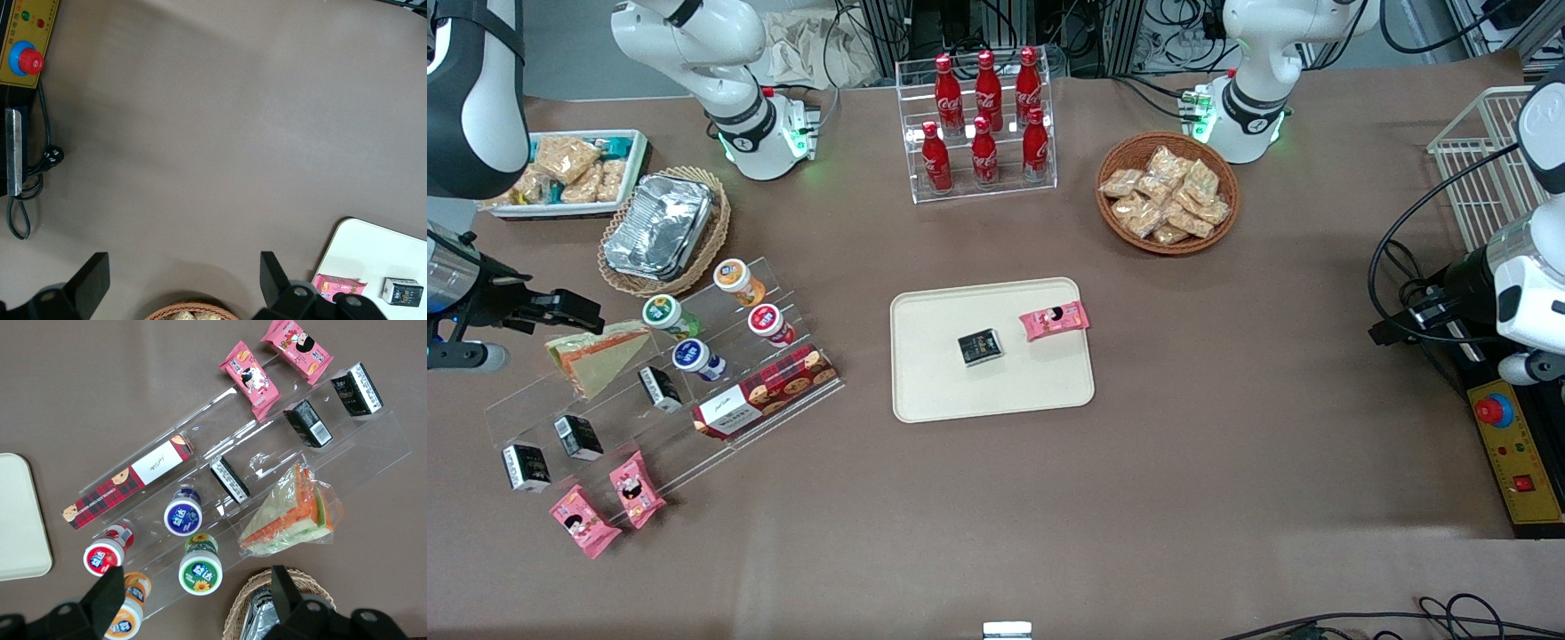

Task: Place sandwich on tray
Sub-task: 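Move the right gripper toward the wrapped sandwich on the acrylic rack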

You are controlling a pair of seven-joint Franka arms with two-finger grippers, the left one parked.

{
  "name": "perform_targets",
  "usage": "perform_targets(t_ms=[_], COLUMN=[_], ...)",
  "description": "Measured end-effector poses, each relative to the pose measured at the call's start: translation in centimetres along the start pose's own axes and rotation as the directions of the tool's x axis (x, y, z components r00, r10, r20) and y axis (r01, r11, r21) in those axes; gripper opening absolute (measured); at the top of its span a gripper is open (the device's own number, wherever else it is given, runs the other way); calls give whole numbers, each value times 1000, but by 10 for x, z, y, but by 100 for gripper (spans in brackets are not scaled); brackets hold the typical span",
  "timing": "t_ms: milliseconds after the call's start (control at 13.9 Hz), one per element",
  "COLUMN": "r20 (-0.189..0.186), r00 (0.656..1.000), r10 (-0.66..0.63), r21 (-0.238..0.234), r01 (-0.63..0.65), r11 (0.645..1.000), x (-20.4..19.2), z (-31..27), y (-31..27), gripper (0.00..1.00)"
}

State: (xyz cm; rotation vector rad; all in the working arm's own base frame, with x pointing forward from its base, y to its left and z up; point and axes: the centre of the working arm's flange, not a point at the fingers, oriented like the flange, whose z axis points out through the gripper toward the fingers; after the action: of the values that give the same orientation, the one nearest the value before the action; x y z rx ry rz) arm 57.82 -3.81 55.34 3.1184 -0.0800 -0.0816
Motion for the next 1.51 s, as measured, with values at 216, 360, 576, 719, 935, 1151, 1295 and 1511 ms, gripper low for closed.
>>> perform_targets(t_ms=[216,360,576,719,935,1151,1295,1511], r20=[1,-4,-30,-42,-27,21,65,96], r00=[1000,1000,999,994,948,837,744,684], r10=[5,15,43,102,318,547,665,723], r21=[0,0,1,3,9,-7,-42,-75], r01=[-5,-15,-43,-102,-318,-547,-663,-719], r11=[1000,1000,999,995,948,837,747,690], x=[1,3,14,20,24,27,29,32], z=[1,3,15,22,32,52,71,92], y=[3,9,25,41,50,56,54,64], gripper=[98,98,98,98,98,98,98,98])
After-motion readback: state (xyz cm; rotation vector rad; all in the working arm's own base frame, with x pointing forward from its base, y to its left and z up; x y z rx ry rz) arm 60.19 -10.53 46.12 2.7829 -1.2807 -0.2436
